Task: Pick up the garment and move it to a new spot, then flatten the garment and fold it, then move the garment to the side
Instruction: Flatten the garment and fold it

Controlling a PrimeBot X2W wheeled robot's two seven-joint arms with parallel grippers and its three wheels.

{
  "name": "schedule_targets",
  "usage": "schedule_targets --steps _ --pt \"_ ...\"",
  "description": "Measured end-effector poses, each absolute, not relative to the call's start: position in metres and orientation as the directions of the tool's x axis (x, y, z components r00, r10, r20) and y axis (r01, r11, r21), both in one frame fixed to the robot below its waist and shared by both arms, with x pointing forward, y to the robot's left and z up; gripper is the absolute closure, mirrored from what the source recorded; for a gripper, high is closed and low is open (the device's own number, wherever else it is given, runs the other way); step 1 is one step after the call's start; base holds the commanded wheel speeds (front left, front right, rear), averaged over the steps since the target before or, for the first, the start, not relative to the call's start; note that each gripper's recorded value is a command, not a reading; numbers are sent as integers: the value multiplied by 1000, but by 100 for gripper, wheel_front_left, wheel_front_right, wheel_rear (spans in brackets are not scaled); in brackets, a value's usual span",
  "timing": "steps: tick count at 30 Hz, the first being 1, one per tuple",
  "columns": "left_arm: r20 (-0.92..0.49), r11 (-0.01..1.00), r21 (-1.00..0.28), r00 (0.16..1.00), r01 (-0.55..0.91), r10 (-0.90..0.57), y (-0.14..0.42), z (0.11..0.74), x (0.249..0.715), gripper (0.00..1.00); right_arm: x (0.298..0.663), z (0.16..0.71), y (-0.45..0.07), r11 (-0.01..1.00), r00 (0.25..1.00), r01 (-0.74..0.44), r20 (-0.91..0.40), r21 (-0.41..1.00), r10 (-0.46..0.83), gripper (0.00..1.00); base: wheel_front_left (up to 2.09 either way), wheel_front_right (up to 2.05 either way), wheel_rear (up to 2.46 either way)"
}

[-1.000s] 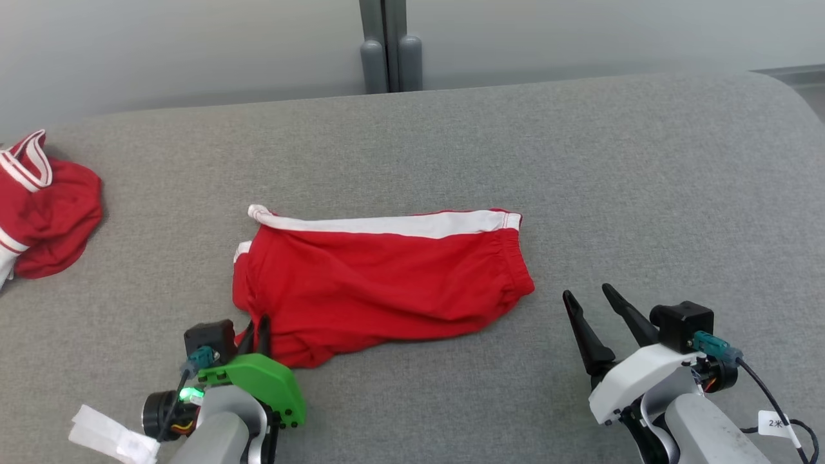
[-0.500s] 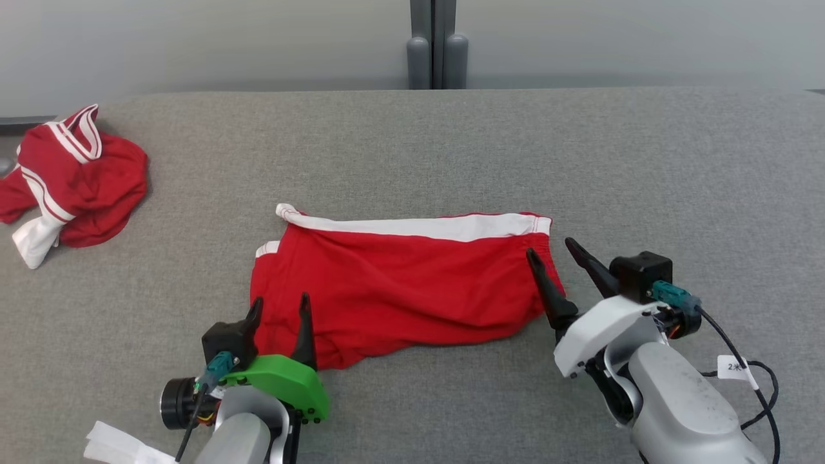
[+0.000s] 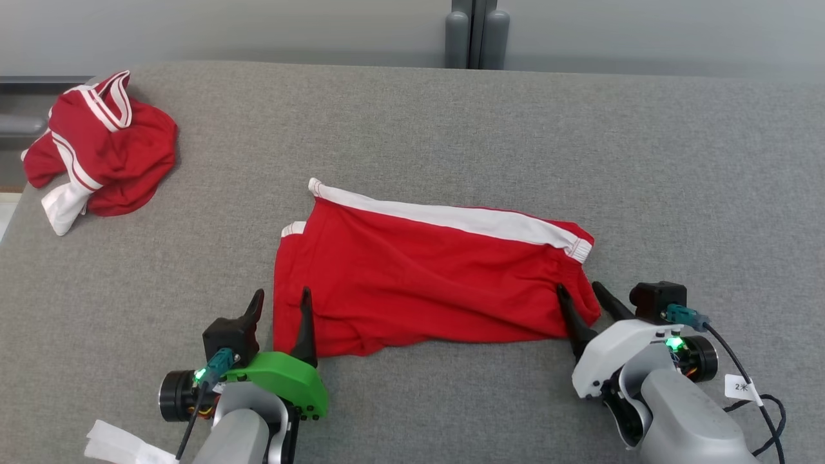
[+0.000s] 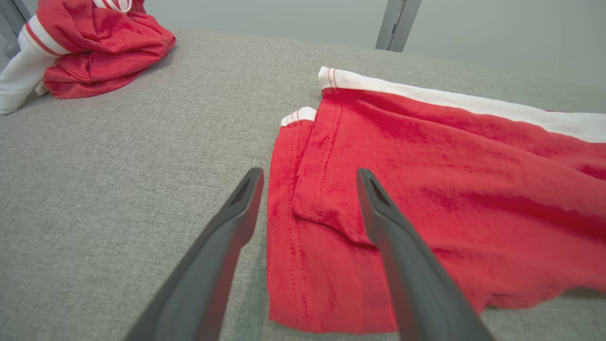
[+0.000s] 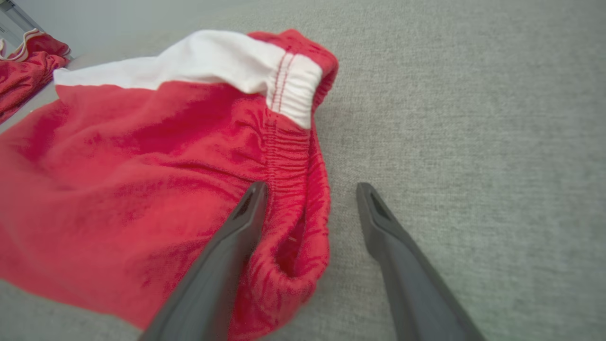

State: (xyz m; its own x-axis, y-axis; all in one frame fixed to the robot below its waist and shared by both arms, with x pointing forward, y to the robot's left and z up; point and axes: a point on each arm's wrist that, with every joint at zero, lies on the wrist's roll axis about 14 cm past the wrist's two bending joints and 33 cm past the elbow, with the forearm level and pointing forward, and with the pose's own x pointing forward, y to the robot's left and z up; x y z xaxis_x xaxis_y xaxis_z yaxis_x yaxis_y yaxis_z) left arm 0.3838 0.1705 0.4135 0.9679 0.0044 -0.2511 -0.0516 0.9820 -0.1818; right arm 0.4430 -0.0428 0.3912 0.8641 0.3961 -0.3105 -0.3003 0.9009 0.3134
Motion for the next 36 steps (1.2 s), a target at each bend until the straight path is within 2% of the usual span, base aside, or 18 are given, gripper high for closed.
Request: schedule_targets --steps 1,2,10,18,21,24,28,32,36 --pt "-249 982 -180 968 -52 5 171 414 384 0 441 390 -41 896 862 -297 -311 329 400 84 0 0 0" --pt "-247 983 -178 969 -51 6 171 415 384 0 437 389 -38 891 856 -304 -314 337 410 100 0 0 0" --pt "-248 982 -184 969 -43 -4 167 413 381 0 434 391 -55 899 881 -230 -312 373 355 100 0 0 0" --pt "-249 982 -188 968 -15 -33 158 412 383 0 448 398 -142 953 941 -67 -299 294 159 100 0 0 0" --pt "-254 982 -191 966 -5 -45 154 410 382 0 450 405 -154 959 951 -52 -278 278 132 100 0 0 0" --pt "-256 980 -198 965 9 -60 149 409 381 0 452 417 -136 953 955 -103 -238 287 175 100 0 0 0" --pt "-257 978 -207 964 19 -73 144 410 378 0 451 447 -81 908 939 -244 -150 342 309 100 0 0 0" --pt "-262 977 -211 962 22 -79 141 409 373 0 440 482 -22 825 879 -413 -68 385 472 100 0 0 0" --pt "-261 975 -222 963 15 -74 142 410 369 0 428 501 17 752 816 -518 -27 407 577 100 0 0 0"
